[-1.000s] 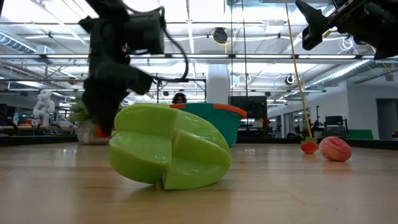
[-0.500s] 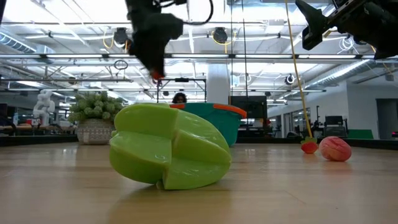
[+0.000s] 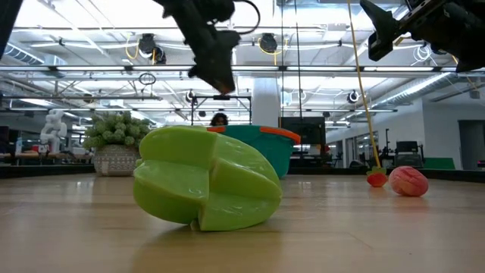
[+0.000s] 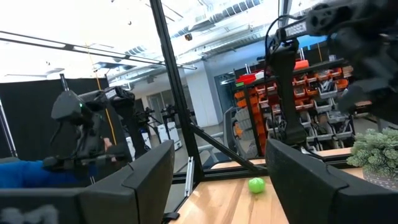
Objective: Pick and placing Produce into tupperware
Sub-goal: Put the left red strawberry into the blue basket
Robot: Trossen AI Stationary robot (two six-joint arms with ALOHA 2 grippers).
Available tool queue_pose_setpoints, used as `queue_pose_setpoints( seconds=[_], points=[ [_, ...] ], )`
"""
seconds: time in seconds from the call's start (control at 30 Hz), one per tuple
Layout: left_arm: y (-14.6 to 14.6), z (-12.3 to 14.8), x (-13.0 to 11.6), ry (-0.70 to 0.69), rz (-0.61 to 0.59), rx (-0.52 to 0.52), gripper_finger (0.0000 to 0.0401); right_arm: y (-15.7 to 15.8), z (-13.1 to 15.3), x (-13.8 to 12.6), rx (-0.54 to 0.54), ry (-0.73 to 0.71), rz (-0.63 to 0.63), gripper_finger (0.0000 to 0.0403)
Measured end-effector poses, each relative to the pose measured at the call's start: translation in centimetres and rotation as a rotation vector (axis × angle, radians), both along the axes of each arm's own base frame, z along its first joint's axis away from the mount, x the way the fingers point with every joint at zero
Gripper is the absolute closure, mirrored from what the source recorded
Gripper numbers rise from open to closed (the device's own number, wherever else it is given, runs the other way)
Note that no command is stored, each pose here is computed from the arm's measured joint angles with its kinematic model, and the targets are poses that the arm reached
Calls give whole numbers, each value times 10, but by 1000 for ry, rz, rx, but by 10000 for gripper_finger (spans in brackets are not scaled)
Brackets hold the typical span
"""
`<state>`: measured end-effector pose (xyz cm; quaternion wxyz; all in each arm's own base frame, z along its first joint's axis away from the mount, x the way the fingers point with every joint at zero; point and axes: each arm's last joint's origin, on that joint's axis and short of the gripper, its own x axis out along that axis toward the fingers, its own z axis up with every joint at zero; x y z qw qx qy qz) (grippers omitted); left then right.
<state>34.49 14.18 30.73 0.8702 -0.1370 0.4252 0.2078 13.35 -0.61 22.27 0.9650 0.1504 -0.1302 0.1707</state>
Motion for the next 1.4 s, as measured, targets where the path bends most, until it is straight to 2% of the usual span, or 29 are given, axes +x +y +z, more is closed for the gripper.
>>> queue_pose_setpoints(
  seconds=[0.23, 0.57, 0.73, 0.9, 1.13, 1.4],
  points=[
    [20, -32, 36, 92, -72, 0, 229, 0, 0, 0, 1, 3, 0, 161],
    [41, -51, 72, 260, -117, -36, 229, 0, -1, 0, 3, 10, 1, 161],
    [43, -63, 76, 312, -123, -70, 229, 0, -2, 1, 3, 24, 0, 161],
    [46, -67, 76, 268, -163, -168, 229, 0, -4, 1, 6, 46, 0, 161],
    [46, -67, 76, 267, -154, -159, 229, 0, -3, 1, 1, 35, -1, 161],
    [45, -82, 78, 262, -152, -162, 229, 0, 0, 0, -28, -10, -10, 161]
  ],
)
